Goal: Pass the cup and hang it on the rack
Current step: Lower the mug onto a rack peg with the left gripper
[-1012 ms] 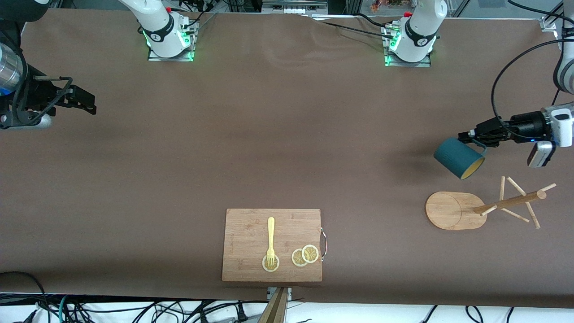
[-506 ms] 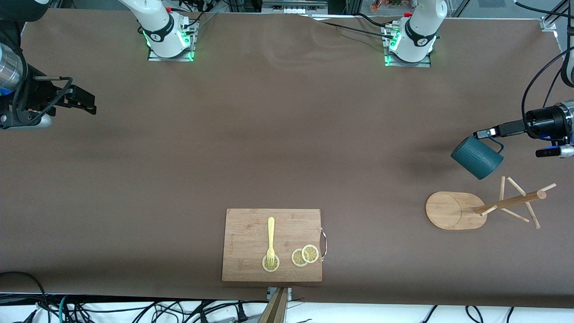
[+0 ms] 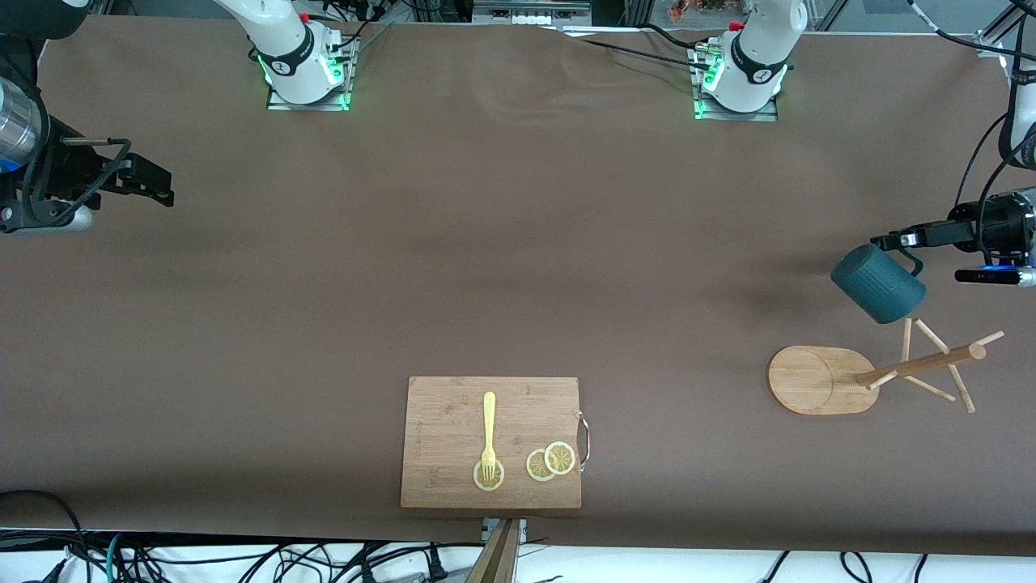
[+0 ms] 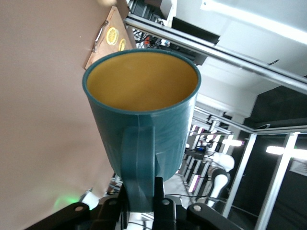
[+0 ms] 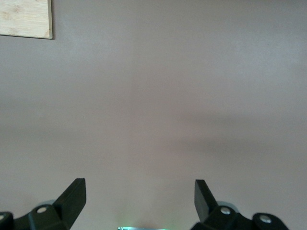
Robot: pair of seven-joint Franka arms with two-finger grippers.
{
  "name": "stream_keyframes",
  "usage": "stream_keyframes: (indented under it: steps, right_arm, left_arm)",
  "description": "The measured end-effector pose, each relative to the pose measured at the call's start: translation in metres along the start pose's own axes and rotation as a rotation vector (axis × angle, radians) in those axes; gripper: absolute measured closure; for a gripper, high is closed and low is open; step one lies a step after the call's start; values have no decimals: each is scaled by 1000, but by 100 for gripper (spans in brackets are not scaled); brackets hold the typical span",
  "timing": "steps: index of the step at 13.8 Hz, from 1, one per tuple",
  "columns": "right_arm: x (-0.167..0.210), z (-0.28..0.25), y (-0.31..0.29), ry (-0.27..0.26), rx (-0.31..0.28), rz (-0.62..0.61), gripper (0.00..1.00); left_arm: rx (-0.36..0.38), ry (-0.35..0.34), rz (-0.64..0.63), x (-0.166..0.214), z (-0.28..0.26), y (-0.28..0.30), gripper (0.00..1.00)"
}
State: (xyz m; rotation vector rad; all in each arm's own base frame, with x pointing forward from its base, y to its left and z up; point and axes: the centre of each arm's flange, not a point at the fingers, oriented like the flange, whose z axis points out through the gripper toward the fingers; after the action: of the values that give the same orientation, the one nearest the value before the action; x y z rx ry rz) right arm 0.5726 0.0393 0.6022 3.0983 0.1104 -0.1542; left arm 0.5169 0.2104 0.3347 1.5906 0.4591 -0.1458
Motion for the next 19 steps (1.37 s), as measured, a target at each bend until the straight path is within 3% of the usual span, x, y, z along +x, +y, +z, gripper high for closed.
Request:
stream_keyframes:
  steps: [12, 19]
  right_arm:
    - [0, 0, -2, -3, 0, -3, 0]
    - [-1, 0, -17, -8, -2, -30, 0]
  left_arm:
    - [-192, 79, 14, 22, -31, -63, 79]
    - [-248, 99, 26, 38, -46, -86, 79]
